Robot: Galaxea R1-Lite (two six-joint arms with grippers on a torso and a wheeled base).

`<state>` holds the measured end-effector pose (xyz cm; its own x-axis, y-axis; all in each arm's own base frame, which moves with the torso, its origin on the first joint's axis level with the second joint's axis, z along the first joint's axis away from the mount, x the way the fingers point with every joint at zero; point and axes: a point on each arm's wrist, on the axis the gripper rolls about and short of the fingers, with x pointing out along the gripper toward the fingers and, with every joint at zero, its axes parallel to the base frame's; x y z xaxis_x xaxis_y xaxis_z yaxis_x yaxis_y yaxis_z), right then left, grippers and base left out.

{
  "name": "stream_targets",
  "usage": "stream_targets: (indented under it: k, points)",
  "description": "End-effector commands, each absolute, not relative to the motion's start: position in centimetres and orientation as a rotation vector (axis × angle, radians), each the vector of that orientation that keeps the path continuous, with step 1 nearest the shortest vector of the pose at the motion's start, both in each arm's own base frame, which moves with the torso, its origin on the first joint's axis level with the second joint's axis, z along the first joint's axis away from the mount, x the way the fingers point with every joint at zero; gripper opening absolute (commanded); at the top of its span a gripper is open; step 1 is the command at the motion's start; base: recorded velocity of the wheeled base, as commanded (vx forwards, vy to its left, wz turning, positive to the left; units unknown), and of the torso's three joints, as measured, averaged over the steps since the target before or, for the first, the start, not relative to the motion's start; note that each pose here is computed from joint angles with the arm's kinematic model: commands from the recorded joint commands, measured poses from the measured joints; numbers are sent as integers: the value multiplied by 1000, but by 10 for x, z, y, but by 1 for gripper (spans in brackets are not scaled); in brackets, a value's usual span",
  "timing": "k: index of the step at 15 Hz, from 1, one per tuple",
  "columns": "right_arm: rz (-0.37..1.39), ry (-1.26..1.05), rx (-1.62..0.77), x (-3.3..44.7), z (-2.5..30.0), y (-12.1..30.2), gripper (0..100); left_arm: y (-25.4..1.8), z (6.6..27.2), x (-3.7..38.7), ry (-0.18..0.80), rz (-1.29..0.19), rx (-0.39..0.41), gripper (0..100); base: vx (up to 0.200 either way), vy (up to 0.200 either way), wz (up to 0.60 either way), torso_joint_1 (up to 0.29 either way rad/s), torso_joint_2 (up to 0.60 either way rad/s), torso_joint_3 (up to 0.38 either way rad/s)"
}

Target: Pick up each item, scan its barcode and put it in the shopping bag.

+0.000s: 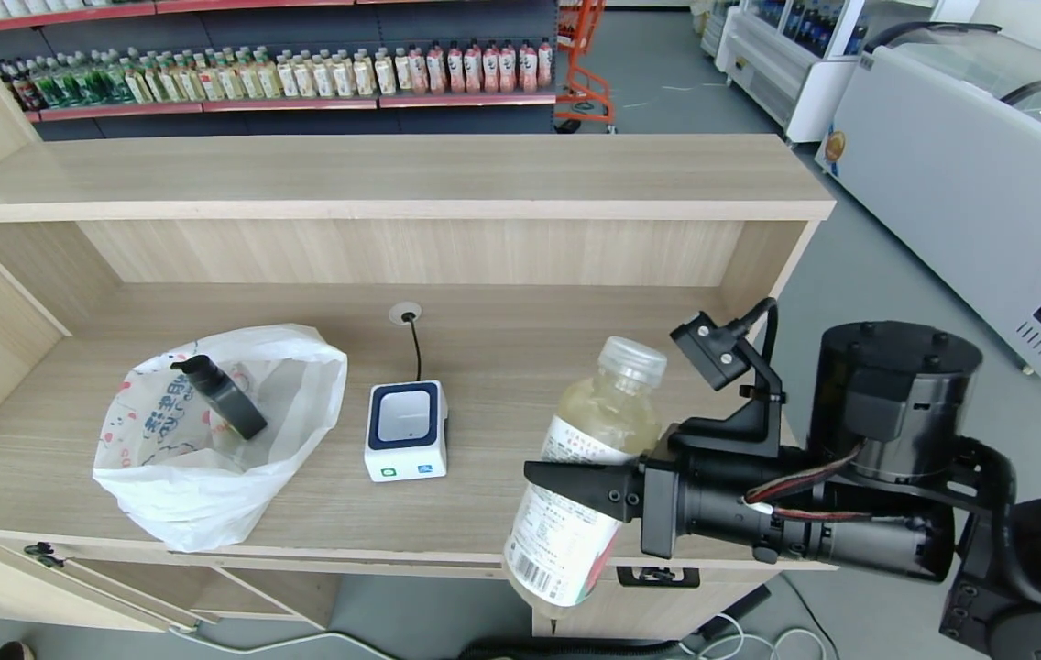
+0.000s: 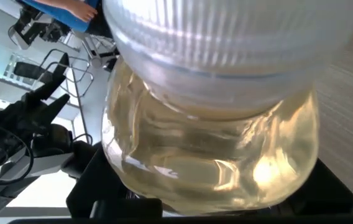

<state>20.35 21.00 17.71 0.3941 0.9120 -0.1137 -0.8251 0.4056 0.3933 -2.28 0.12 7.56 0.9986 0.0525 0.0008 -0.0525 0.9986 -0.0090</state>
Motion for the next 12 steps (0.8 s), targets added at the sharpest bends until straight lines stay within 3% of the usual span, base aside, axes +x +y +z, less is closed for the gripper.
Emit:
stream_targets:
  k: [1, 12]
  points:
    - [1126, 363, 287, 206, 166, 217, 0, 1, 76, -23, -2, 52, -9, 100, 0, 0, 0, 0, 0, 0]
    - [1172, 366, 295, 215, 152, 241, 0, 1, 76, -23, -2, 54, -9, 100, 0, 0, 0, 0, 0, 0]
